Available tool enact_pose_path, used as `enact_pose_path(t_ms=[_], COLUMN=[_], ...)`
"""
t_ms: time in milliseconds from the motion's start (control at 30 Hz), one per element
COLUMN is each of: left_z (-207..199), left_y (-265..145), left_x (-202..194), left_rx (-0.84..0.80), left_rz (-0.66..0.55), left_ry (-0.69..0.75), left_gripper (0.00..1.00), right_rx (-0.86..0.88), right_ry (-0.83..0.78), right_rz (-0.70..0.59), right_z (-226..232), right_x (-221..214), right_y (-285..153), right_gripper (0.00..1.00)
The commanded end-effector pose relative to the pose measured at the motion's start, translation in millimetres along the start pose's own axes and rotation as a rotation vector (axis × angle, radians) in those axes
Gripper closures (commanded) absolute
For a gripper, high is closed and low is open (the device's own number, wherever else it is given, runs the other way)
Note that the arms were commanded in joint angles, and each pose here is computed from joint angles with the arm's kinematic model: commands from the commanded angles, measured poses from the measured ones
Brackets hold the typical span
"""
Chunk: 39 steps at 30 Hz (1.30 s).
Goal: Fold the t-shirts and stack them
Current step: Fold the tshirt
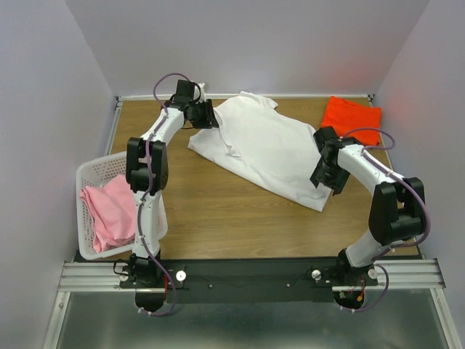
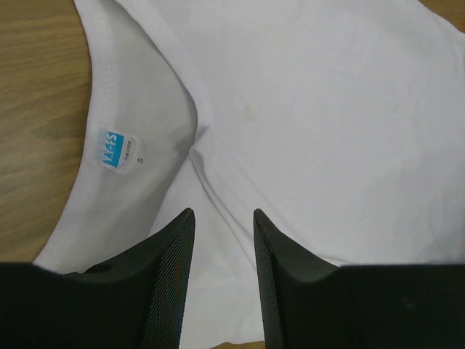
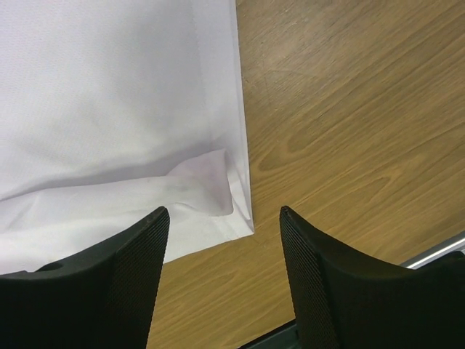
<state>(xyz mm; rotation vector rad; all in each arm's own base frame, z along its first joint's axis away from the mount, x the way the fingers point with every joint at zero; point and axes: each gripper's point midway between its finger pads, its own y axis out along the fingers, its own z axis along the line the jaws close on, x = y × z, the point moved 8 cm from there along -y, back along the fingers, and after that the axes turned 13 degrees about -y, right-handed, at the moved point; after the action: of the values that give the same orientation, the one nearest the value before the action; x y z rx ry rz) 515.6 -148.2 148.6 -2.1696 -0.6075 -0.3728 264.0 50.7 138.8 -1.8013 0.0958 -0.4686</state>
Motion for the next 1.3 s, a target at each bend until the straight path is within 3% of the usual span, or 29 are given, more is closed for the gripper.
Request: enact_pose_path(t_ms=[0,233,933,1067,1133,1167,1200,1267], left_z=[-6,10,58,61,63,63,65,70], left_y=[-27,-42,-34,-31,-28,-28,-26,-23], left_x=[-7,-39,-52,-54,-55,-55,-57,-59], left_rx=[0.017,0.063,0.148,0.146,0.142,0.143,0.147,0.159], left_rz=[-0.015,0.029,0.066,0.075,0.076,0.076,0.08,0.088], left_ry=[0.074,0.07,0.043,0.041,0.039,0.039,0.038,0.037], left_gripper=[0.54,0.55,0.55,0.55,0.55,0.55,0.55,0.55], right_rx=[0.033,0.177,0.069,0.052,0.039,0.033,0.027,0.024], right_ry=[0.017,0.039,0.061,0.058,0.051,0.048,0.045,0.05], right_rz=[-0.027,-0.035,-0.066,-0.082,-0.083,-0.083,-0.081,-0.084], right_z=[-5,1,10,12,12,12,12,11], right_x=[-2,-17,-6,1,3,3,3,3], right_y=[-9,-9,29,31,34,34,35,35], right_gripper=[0.34,0.41,0.53,0.62,0.76,0.76,0.83,0.88])
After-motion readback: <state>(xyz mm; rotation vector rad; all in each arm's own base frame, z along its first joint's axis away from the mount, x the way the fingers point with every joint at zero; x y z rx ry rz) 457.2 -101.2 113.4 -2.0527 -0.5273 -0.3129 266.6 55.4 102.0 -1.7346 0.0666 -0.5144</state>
